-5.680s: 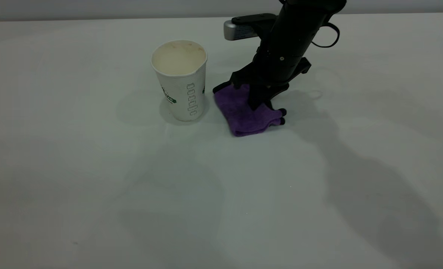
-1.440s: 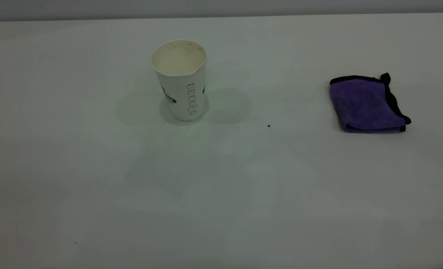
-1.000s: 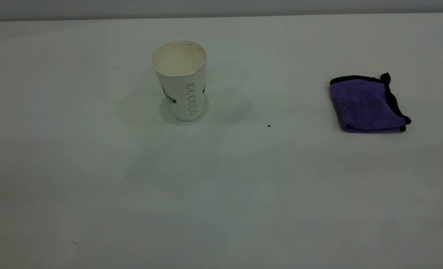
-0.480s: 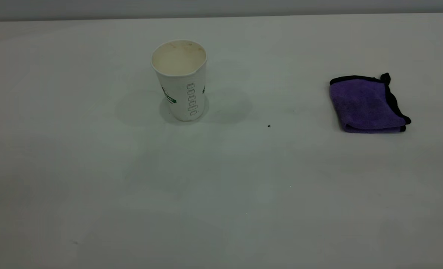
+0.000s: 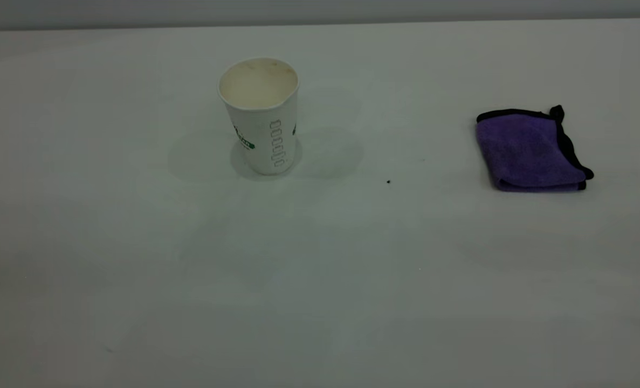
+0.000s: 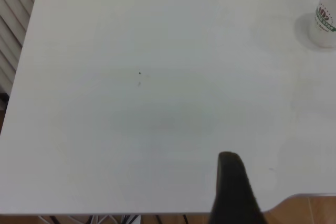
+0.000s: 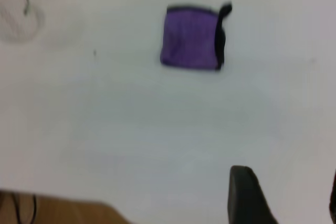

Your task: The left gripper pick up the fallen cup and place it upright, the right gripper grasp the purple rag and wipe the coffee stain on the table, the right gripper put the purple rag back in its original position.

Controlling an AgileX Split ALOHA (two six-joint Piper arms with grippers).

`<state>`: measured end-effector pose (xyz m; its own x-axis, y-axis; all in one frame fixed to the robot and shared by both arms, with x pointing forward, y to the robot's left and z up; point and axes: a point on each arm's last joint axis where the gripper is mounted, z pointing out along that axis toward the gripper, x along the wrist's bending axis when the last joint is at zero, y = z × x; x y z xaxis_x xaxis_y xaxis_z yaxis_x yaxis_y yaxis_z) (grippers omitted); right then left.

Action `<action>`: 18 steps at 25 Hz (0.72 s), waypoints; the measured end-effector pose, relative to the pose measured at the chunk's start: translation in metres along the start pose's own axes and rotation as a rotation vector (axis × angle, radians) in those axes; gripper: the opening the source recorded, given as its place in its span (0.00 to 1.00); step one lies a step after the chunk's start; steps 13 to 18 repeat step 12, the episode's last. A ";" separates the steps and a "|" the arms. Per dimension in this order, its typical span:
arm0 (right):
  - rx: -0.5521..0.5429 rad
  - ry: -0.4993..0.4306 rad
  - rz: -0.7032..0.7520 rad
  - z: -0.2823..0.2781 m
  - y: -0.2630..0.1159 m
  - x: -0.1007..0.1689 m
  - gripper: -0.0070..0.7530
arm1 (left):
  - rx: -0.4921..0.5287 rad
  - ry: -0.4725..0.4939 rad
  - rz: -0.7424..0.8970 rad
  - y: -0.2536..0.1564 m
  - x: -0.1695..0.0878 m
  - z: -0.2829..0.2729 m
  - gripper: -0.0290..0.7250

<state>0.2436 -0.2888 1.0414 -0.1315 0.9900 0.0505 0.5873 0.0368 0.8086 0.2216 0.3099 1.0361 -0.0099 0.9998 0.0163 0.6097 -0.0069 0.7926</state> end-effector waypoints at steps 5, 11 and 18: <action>-0.081 0.000 -0.009 -0.010 -0.009 0.001 0.56 | 0.000 0.000 0.000 0.000 0.000 0.000 0.72; -0.080 0.001 -0.009 -0.010 -0.009 0.001 0.56 | 0.000 0.000 0.000 0.000 0.000 0.000 0.72; -0.080 0.001 -0.009 -0.010 -0.009 0.001 0.56 | 0.000 0.000 0.000 0.000 0.000 0.000 0.72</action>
